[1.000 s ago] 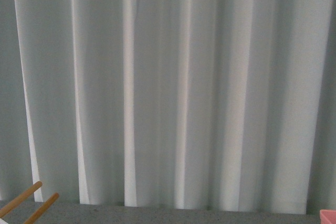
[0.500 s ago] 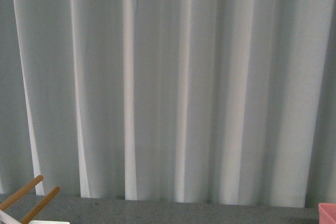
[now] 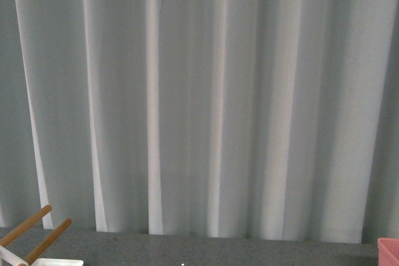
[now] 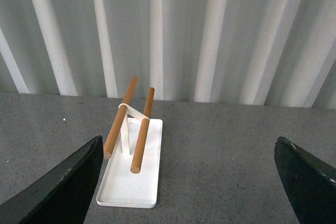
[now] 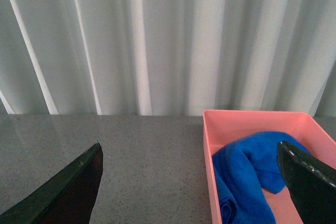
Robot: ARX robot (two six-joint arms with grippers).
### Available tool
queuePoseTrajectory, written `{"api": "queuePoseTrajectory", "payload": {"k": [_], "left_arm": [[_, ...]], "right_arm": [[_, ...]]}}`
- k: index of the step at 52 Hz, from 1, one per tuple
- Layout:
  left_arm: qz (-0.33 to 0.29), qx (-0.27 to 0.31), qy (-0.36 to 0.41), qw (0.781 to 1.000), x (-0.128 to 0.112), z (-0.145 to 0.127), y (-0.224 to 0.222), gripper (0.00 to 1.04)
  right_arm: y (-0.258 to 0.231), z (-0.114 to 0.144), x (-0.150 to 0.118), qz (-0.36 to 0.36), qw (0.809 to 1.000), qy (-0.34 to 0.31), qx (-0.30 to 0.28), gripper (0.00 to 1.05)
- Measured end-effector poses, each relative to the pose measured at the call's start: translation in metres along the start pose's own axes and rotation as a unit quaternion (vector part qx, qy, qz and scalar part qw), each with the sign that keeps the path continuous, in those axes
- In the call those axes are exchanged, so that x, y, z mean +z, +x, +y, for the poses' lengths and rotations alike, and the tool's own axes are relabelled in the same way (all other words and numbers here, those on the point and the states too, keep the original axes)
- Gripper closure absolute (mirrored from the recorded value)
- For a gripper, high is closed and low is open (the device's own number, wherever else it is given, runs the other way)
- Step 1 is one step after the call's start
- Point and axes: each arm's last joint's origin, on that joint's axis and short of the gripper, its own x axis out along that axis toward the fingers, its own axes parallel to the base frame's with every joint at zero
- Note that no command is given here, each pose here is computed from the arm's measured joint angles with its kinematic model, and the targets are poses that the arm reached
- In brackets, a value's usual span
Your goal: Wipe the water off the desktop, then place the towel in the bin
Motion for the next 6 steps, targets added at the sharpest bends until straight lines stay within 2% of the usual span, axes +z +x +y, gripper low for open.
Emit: {"api": "queuePoseTrajectory", "payload": {"k": [6], "left_arm": [[0.000,0.000,0.000,1.000,0.0000,0.0000,0.0000,0.07]], "right_arm": [[0.0000,0.0000,0.0000,0.000,1.000,0.000,0.000,0.07]]}}
